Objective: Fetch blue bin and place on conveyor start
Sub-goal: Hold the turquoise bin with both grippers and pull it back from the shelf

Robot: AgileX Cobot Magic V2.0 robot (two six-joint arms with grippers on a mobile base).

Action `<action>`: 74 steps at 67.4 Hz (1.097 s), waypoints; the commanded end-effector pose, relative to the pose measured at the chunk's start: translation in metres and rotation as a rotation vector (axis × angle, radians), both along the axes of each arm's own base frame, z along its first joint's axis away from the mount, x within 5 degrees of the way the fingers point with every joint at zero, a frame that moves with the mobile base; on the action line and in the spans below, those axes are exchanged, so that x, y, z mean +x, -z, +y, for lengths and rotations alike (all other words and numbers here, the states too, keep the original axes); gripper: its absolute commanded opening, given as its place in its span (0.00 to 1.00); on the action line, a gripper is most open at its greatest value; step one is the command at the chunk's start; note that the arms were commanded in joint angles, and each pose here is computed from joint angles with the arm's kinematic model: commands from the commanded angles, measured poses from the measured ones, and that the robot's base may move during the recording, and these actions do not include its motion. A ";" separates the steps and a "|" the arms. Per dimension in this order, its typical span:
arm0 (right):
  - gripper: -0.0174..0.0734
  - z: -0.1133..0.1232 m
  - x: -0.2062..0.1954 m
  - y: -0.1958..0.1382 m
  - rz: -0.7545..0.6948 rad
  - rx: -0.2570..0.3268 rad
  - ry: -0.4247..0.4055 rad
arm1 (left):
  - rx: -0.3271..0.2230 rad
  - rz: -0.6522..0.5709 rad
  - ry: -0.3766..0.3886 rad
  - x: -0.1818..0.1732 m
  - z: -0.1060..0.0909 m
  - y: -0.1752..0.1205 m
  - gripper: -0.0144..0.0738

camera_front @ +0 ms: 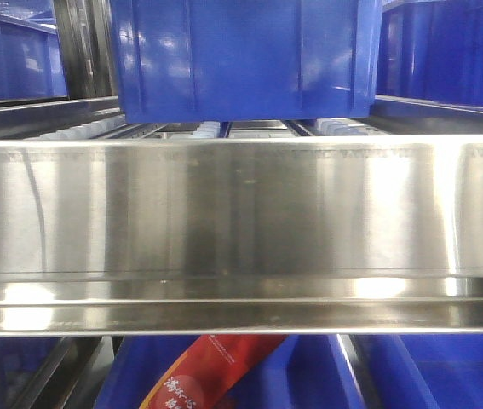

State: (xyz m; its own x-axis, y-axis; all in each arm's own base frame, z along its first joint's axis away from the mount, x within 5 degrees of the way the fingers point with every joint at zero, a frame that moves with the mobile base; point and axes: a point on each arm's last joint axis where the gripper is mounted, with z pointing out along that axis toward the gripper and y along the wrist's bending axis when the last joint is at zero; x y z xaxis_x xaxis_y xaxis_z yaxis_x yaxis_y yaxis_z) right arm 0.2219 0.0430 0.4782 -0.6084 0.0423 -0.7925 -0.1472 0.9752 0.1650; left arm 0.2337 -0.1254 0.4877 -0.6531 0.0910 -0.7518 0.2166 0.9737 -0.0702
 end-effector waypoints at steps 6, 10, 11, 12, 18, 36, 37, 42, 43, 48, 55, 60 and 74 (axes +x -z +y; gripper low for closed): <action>0.02 -0.002 -0.002 -0.006 -0.047 -0.023 0.002 | 0.006 -0.051 0.002 -0.003 0.004 -0.007 0.04; 0.02 -0.002 -0.002 -0.006 -0.047 -0.023 0.002 | 0.006 -0.051 0.002 -0.003 0.004 -0.007 0.04; 0.02 -0.002 -0.002 -0.006 -0.047 -0.023 0.002 | 0.006 -0.051 0.002 -0.003 0.004 -0.007 0.04; 0.02 -0.002 -0.002 -0.006 -0.047 -0.023 0.002 | 0.006 -0.051 0.002 -0.003 0.004 -0.007 0.04; 0.02 -0.002 -0.002 -0.006 -0.047 -0.023 0.002 | 0.006 -0.051 0.002 -0.003 0.004 -0.007 0.04; 0.02 -0.002 -0.002 -0.006 -0.047 -0.023 0.002 | 0.006 -0.051 0.002 -0.003 0.004 -0.007 0.04; 0.02 -0.002 -0.002 -0.006 -0.047 -0.023 0.002 | 0.006 -0.051 0.002 -0.003 0.004 -0.007 0.04; 0.02 -0.002 -0.002 -0.006 -0.047 -0.023 0.002 | 0.006 -0.051 0.002 -0.003 0.004 -0.007 0.04; 0.02 -0.002 -0.002 -0.006 -0.047 -0.023 0.002 | 0.006 -0.051 0.002 -0.003 0.004 -0.007 0.04; 0.02 -0.002 -0.002 -0.006 -0.047 -0.023 0.002 | 0.006 -0.051 0.002 -0.003 0.004 -0.007 0.04; 0.02 -0.002 -0.002 -0.006 -0.047 -0.023 0.002 | 0.006 -0.051 0.002 -0.003 0.004 -0.007 0.04; 0.02 -0.002 -0.002 -0.006 -0.047 -0.023 0.002 | 0.006 -0.051 0.002 -0.003 0.004 -0.007 0.04; 0.02 -0.002 -0.002 -0.006 -0.047 -0.023 0.002 | 0.006 -0.051 0.002 -0.003 0.004 -0.007 0.04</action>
